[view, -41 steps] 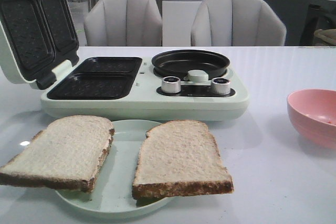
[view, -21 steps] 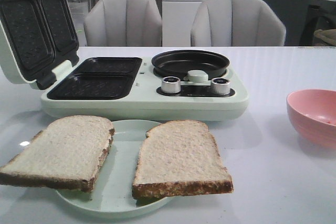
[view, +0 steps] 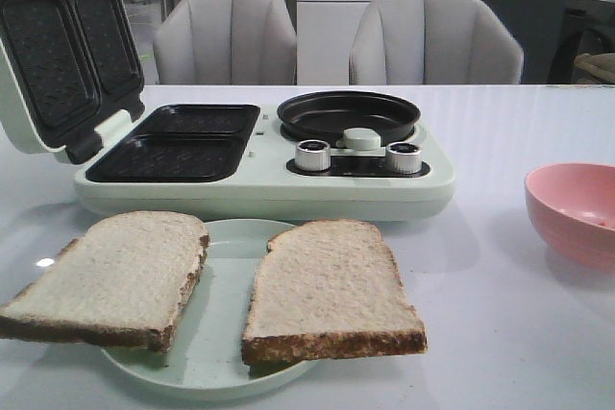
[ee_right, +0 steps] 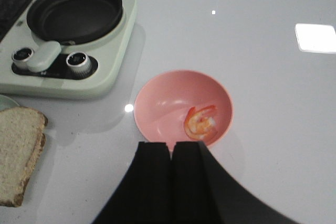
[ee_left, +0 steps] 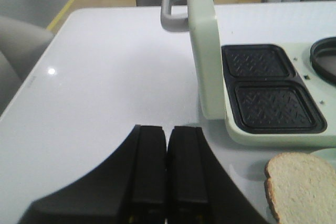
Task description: Make breakfast with bread and shrimp
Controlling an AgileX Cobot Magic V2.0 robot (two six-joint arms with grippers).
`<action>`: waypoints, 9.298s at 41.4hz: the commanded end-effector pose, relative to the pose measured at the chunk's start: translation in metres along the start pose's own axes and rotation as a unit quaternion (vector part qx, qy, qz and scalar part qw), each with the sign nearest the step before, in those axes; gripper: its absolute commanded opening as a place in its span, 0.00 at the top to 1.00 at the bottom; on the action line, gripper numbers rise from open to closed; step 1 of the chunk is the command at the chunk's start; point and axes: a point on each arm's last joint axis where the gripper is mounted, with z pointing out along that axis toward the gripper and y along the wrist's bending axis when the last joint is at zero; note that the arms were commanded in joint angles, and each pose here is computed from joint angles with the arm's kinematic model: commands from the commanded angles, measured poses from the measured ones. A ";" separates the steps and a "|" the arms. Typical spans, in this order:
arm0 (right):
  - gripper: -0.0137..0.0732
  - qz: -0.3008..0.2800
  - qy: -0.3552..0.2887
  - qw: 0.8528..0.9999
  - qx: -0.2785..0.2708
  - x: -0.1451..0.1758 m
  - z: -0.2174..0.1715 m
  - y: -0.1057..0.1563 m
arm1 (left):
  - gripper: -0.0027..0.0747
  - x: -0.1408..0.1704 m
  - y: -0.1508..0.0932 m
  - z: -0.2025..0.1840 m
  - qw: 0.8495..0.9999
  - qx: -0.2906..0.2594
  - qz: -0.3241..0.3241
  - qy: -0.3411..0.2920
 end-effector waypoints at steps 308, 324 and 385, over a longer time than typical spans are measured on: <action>0.27 0.130 0.167 0.962 -0.173 0.010 0.075 0.037 | 0.40 -0.041 -0.086 -0.027 0.939 0.313 0.105 0.093; 0.27 0.145 0.297 0.908 -0.259 0.030 0.172 0.089 | 0.40 -0.045 -0.088 -0.027 0.939 0.322 0.099 0.072; 0.76 0.100 0.116 0.916 -0.372 -0.099 0.218 0.186 | 0.40 -0.046 -0.088 -0.027 0.939 0.323 0.100 0.064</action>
